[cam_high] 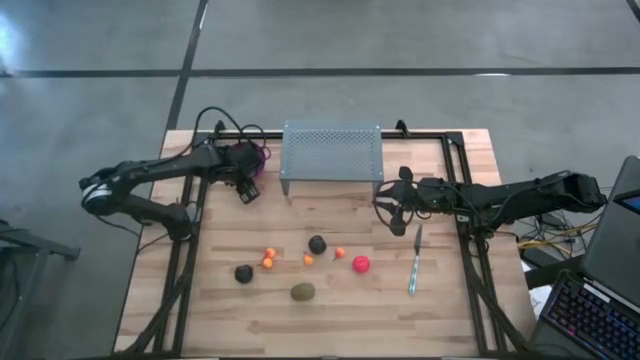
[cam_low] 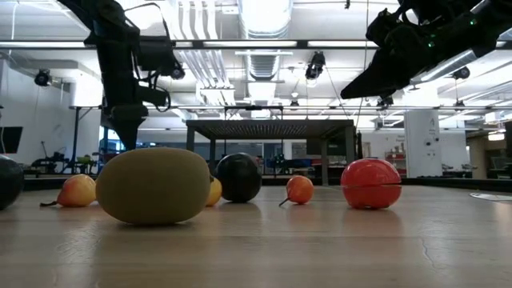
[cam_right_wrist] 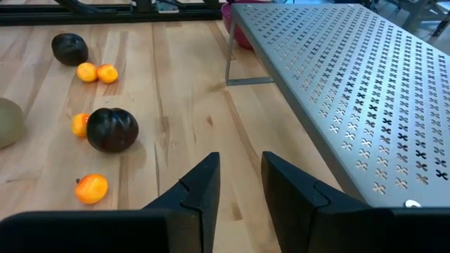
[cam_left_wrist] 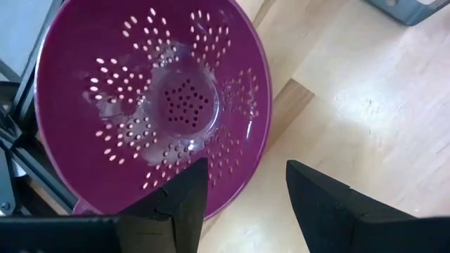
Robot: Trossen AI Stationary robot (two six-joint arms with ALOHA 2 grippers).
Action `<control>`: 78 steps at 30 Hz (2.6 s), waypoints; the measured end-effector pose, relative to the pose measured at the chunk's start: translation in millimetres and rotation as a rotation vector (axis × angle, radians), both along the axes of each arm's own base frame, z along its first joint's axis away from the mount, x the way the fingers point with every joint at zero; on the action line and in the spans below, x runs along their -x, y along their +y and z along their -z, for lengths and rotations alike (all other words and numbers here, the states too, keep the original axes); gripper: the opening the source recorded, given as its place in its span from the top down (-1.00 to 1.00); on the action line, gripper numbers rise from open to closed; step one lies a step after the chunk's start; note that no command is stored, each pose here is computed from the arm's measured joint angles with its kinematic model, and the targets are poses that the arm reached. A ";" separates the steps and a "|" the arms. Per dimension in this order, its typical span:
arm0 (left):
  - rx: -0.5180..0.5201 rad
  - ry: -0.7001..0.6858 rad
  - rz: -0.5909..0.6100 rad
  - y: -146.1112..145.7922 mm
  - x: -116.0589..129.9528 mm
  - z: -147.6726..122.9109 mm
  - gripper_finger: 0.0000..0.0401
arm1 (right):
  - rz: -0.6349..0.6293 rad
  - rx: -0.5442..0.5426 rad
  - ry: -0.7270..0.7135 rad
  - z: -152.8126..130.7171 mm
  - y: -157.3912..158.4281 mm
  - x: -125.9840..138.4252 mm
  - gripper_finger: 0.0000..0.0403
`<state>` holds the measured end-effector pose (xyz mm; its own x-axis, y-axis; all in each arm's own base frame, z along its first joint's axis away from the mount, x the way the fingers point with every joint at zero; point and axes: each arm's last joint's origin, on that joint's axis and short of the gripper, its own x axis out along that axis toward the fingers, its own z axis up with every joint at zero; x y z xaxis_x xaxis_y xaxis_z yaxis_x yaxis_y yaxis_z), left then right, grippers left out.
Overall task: Pick & Place Fruit
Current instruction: Put the purple strainer bowl on the shelf
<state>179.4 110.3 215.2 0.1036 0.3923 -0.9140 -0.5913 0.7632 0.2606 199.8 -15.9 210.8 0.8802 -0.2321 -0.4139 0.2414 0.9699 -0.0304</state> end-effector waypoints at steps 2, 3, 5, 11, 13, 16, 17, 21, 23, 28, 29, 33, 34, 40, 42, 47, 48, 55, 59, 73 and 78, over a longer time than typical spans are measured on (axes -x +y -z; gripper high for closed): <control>0.000 0.003 0.002 1.8 -1.6 2.0 0.02 | 0.000 0.000 0.001 0.2 0.0 0.0 0.46; 0.000 0.004 0.002 2.7 -2.3 2.8 0.02 | 0.000 0.000 0.000 0.1 0.0 0.0 0.46; -0.001 0.005 0.001 4.5 -3.6 4.5 0.02 | -0.001 -0.001 0.001 0.1 0.1 0.0 0.44; -0.001 0.006 -0.003 6.0 -3.8 5.4 0.02 | 0.015 -0.049 0.057 5.9 0.4 2.9 0.39; -0.006 -0.002 -0.002 5.6 -3.0 3.7 0.02 | 0.019 -0.059 0.076 7.7 0.5 3.9 0.37; -0.015 -0.014 0.004 4.5 -1.3 0.3 0.02 | 0.028 -0.075 0.073 7.9 0.5 4.1 0.34; -0.019 -0.018 0.008 4.1 -0.4 -1.2 0.02 | 0.030 -0.080 0.071 7.9 0.5 4.1 0.33; -0.025 -0.024 0.012 1.0 5.2 -7.1 0.02 | 0.036 -0.091 0.068 7.8 0.5 4.0 0.29; -0.030 -0.032 0.013 -0.5 7.7 -10.2 0.02 | 0.037 -0.093 0.065 7.5 0.5 3.9 0.27; -0.057 -0.051 0.025 -2.9 12.8 -17.5 0.02 | 0.031 -0.083 -0.005 1.1 0.2 0.6 0.22; -0.059 -0.054 0.026 -3.4 13.6 -18.4 0.02 | 0.029 -0.075 -0.025 -0.8 0.2 -0.3 0.22; -0.058 -0.051 0.027 -5.7 17.5 -21.2 0.02 | 0.018 -0.048 -0.089 -7.3 0.0 -2.8 0.19; -0.051 -0.041 0.026 -6.5 18.9 -22.0 0.02 | 0.016 -0.042 -0.095 -7.9 -0.1 -3.0 0.18; -0.028 -0.031 -0.018 -9.3 23.8 -25.9 0.02 | 0.005 -0.013 -0.091 -8.2 -0.1 -3.1 0.13; -0.028 -0.030 -0.015 -9.3 23.6 -25.8 0.02 | -0.003 0.009 -0.085 -8.2 -0.2 -3.1 0.11; -0.035 -0.037 -0.008 -8.4 22.0 -29.4 0.02 | -0.010 0.048 -0.074 -8.2 -1.9 -3.0 0.07; -0.041 -0.046 -0.009 -7.9 21.2 -32.2 0.02 | -0.005 0.048 -0.075 -8.2 -2.9 -2.9 0.07; -0.001 -0.106 0.027 -3.3 12.8 -49.8 0.02 | 0.039 0.033 -0.083 -8.5 -10.4 -2.2 0.08; 0.033 -0.131 0.055 -1.1 7.2 -55.5 0.02 | 0.048 0.033 -0.080 -8.3 -12.2 -1.9 0.12; 0.084 -0.066 -0.103 11.2 -7.5 -36.8 0.02 | 0.038 0.052 -0.050 -6.2 -12.0 -1.1 0.15; 0.102 -0.051 -0.106 12.8 -10.5 -32.0 0.02 | 0.038 0.050 -0.037 -5.1 -11.9 -0.7 0.08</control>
